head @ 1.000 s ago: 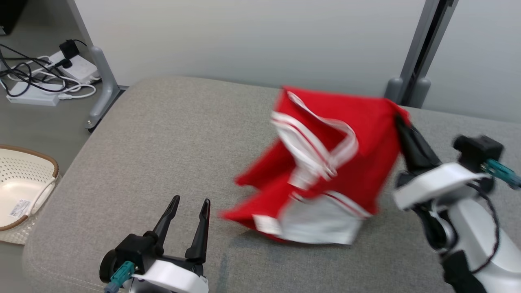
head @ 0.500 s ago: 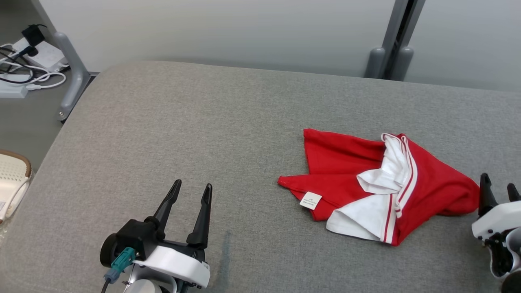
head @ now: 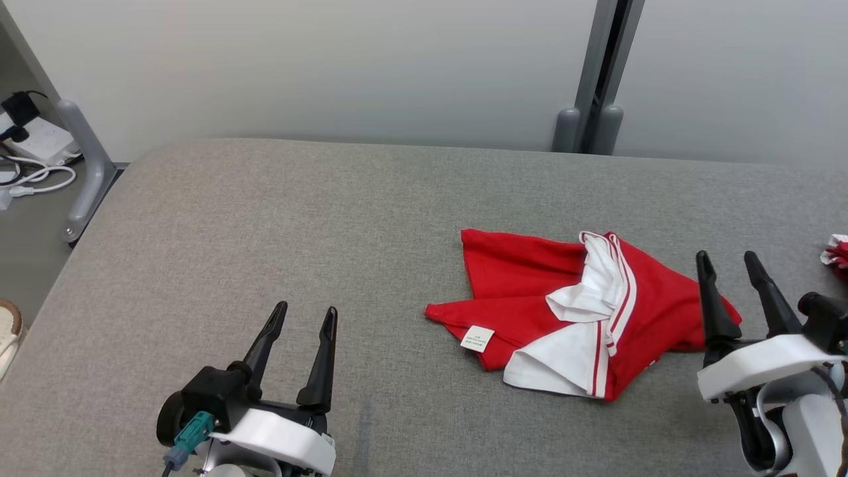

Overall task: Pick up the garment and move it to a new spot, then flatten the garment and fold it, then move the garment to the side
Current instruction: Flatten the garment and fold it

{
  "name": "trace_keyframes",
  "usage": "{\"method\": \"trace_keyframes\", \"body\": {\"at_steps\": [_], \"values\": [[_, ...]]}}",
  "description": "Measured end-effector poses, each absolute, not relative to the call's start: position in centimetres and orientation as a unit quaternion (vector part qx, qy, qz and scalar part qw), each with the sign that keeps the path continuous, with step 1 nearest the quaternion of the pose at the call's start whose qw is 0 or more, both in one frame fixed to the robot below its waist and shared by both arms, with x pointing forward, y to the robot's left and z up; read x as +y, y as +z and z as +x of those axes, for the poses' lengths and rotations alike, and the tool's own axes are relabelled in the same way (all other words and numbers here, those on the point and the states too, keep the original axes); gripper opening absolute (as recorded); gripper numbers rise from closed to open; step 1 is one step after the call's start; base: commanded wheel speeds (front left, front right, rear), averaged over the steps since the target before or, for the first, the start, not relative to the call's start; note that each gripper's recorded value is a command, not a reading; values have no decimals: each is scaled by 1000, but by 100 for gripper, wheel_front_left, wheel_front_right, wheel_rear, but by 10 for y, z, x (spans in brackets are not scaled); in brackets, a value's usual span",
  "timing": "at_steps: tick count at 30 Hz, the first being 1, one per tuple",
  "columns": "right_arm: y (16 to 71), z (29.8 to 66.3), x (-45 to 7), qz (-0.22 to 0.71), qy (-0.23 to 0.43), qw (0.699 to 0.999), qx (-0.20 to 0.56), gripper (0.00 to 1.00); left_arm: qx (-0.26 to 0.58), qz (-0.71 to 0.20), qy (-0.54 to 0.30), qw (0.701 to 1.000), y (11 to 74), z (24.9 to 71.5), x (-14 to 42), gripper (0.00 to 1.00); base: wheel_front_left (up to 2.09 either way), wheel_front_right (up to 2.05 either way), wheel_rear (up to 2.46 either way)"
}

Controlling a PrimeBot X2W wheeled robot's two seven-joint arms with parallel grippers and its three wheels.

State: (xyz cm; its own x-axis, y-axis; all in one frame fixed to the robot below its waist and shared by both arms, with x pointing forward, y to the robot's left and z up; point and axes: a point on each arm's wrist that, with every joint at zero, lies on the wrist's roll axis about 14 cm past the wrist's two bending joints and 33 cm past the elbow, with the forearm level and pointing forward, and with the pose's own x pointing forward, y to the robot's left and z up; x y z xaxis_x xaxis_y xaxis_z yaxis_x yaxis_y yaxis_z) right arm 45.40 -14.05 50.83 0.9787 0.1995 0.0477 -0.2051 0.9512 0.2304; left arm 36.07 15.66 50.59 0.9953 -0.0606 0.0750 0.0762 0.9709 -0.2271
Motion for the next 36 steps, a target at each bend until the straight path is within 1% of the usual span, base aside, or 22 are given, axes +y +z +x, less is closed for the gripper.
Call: {"method": "trace_keyframes", "body": {"at_steps": [2, 5, 9, 12, 18, 22, 24, 28, 36], "values": [[518, 443, -133, 102, 120, 987, -31, 100, -34, -116, -36, 992, 506, 359, 155, 100, 0, 0, 0], [525, 427, -128, 99, 128, 986, -47, 100, -40, -122, -39, 991, 510, 358, 154, 100, 0, 0, 0], [528, 411, -120, 102, 139, 984, -55, 100, -38, -124, -46, 991, 509, 357, 149, 100, 0, 0, 0], [517, 402, -118, 63, 151, 986, -43, 100, -41, -125, -54, 990, 511, 357, 145, 100, 0, 0, 0], [516, 400, -115, 71, 147, 986, -43, 100, -42, -126, -57, 990, 511, 356, 143, 100, 0, 0, 0], [506, 398, -112, 62, 151, 986, -28, 100, -41, -125, -58, 990, 511, 355, 142, 100, 0, 0, 0], [496, 397, -110, 56, 155, 986, -12, 100, -40, -125, -57, 990, 510, 355, 143, 100, 0, 0, 0], [471, 394, -93, 16, 187, 982, 26, 100, -36, -125, -57, 990, 508, 354, 142, 100, 0, 0, 0], [442, 407, -78, -12, 204, 976, 73, 100, -26, -124, -49, 991, 501, 353, 146, 100, 0, 0, 0]]}}
